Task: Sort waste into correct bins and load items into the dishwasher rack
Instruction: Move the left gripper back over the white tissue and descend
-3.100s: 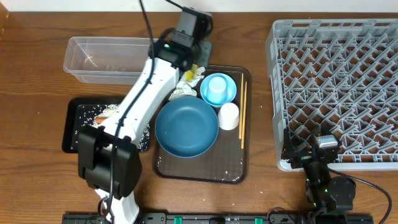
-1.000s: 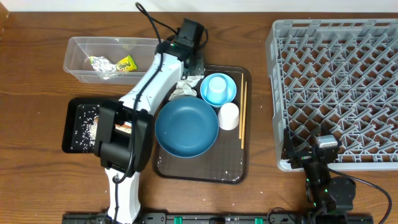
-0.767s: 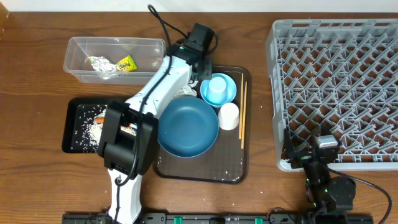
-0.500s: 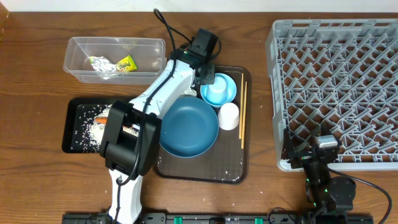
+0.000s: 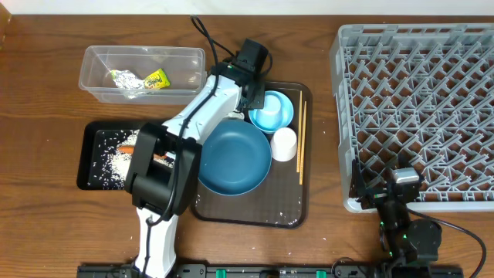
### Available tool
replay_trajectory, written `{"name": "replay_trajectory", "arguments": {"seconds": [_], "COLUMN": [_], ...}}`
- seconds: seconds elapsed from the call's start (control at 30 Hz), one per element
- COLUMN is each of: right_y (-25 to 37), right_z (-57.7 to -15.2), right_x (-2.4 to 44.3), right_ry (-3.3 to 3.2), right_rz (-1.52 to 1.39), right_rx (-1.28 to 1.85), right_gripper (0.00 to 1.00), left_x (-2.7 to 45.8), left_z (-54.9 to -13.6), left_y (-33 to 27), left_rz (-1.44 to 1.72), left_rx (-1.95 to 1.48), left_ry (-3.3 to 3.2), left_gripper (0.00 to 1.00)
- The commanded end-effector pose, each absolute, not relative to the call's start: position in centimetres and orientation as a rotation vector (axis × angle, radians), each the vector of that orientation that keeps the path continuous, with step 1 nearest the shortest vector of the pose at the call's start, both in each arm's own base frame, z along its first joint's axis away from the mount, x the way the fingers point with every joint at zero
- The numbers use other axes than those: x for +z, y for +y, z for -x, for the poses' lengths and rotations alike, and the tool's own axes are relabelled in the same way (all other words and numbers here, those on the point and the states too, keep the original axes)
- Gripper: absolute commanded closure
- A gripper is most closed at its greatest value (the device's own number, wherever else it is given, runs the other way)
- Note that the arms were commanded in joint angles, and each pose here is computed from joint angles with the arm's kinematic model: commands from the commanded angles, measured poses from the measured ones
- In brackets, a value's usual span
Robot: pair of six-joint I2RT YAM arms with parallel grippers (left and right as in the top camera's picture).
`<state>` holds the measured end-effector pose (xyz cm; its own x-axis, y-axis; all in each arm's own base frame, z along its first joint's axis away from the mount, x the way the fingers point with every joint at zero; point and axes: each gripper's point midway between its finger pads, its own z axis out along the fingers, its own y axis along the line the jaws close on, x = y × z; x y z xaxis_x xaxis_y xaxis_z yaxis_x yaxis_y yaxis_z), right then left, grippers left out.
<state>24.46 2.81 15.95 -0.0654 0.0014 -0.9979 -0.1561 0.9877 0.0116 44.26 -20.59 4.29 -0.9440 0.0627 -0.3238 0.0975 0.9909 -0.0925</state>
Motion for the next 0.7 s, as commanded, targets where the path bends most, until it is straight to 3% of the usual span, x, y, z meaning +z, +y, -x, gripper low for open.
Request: {"name": "replay_trajectory", "arguments": {"seconds": [0.0, 0.67], "right_y": [2.5, 2.5], "right_z": [-24.5, -24.5], "right_x": [15.9, 15.9], "right_ry": [1.635, 1.635], "right_rz": [0.118, 0.118], "right_rx": [0.111, 0.111], "right_gripper": [0.01, 0.01], "left_x": [2.3, 4.9], "left_z": [-43.3, -41.1], "left_y": [-21.2, -24.7], "left_rz": [-0.133, -0.275], "left_rx": [-0.204, -0.166], "left_ry": [2.874, 2.822], "left_gripper": [0.94, 0.94]}}
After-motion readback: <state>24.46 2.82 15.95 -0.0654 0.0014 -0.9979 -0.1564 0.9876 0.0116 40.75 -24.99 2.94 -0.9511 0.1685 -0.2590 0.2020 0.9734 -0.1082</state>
